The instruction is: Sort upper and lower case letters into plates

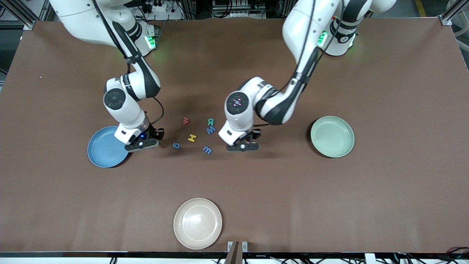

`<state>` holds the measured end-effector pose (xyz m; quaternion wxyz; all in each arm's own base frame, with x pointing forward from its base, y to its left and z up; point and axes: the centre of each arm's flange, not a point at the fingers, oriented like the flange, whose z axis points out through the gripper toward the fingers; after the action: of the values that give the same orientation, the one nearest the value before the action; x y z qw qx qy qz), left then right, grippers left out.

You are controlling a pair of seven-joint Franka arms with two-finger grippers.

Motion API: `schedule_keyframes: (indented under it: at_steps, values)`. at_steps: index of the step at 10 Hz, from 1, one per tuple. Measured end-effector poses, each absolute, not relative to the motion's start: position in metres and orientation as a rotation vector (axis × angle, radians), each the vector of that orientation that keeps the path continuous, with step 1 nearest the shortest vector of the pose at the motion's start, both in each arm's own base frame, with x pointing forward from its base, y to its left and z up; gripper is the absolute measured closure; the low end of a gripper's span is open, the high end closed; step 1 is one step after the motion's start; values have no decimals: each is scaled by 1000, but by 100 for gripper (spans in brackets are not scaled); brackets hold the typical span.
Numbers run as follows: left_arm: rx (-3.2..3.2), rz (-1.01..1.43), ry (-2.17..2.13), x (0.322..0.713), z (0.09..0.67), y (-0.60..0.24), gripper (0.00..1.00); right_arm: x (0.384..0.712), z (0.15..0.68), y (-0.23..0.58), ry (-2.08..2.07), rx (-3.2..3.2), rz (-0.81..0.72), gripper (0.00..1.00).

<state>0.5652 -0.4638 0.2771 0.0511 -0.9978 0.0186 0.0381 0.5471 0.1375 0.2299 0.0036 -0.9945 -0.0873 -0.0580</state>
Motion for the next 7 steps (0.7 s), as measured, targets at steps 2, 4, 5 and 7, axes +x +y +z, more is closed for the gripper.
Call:
schedule_keyframes:
  at_steps: [2,4,5,7]
  values:
    - [-2995,268,147,592,316,-390,64,554,240,91,-146,-3138,-141,74]
    - [-2994,357,219,605,326,-317,64,558,243,37,-1,-3150,-115,74]
    - [-2997,399,257,607,325,-280,64,559,242,11,65,-3152,-101,74]
    - [-3028,391,336,594,305,-220,64,556,240,-23,155,-3156,-65,73]
